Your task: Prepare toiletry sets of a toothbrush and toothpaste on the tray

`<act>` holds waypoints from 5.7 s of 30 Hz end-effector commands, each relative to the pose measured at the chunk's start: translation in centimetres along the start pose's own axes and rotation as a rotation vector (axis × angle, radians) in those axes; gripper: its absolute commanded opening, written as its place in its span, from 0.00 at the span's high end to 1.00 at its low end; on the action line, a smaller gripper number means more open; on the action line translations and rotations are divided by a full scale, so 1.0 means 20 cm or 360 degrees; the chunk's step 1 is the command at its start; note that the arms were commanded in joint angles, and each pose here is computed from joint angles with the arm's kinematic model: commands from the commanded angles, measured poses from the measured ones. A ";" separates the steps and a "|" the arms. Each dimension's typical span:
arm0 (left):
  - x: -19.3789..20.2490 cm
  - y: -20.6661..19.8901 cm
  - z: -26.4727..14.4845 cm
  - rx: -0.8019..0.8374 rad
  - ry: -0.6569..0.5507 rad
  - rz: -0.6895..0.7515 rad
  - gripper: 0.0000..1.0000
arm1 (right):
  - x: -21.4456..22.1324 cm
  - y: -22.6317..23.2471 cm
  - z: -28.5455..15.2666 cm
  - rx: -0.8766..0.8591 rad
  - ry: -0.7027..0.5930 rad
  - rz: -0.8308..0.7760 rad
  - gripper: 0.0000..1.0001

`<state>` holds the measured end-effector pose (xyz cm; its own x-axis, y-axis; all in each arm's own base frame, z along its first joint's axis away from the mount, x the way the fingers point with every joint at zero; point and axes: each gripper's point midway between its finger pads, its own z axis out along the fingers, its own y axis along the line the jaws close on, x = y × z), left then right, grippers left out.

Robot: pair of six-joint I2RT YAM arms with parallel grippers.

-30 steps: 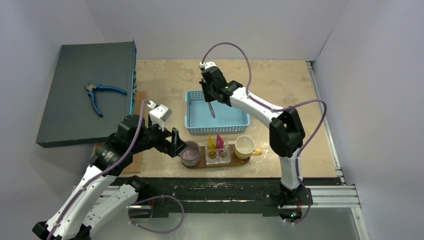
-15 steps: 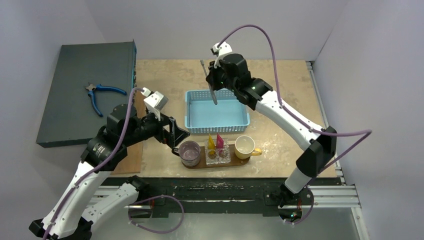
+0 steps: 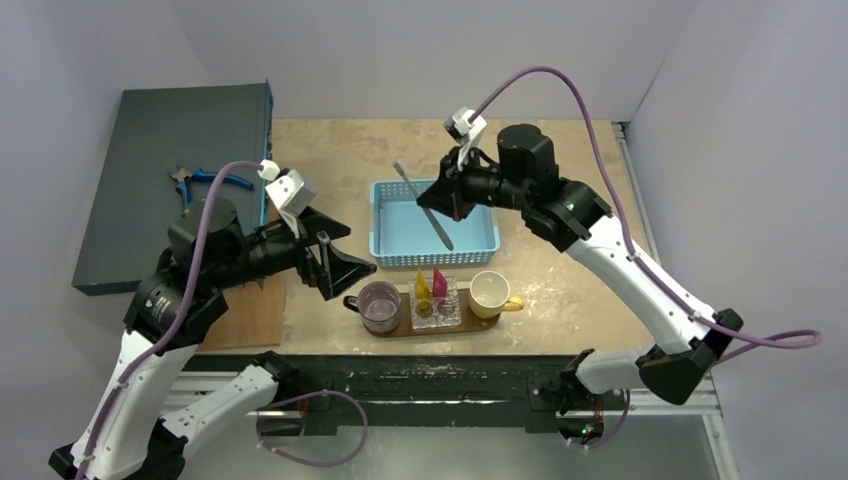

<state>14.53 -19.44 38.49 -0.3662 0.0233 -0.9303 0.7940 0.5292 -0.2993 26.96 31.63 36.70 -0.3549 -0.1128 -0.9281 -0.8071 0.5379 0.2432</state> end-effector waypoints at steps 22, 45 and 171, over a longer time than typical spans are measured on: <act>-0.02 -0.27 -0.11 0.0395 0.0032 -0.0028 0.02 | 0.35 0.83 -0.42 -0.1168 0.0313 -0.0092 1.00; 0.02 -0.32 -0.08 0.0556 0.0130 -0.0072 0.45 | 0.19 0.88 -0.33 -0.1221 0.0205 -0.0071 1.00; 0.71 -0.17 0.54 -0.0573 0.0383 0.0585 1.00 | 0.35 -0.23 -0.26 0.0701 0.0091 0.0107 0.39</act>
<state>11.22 -29.37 23.42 -0.2503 0.4791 -0.8413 0.7159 0.6766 0.1723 25.40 24.20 29.79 -0.4428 -0.1343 -0.8865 -0.5286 0.8377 0.1371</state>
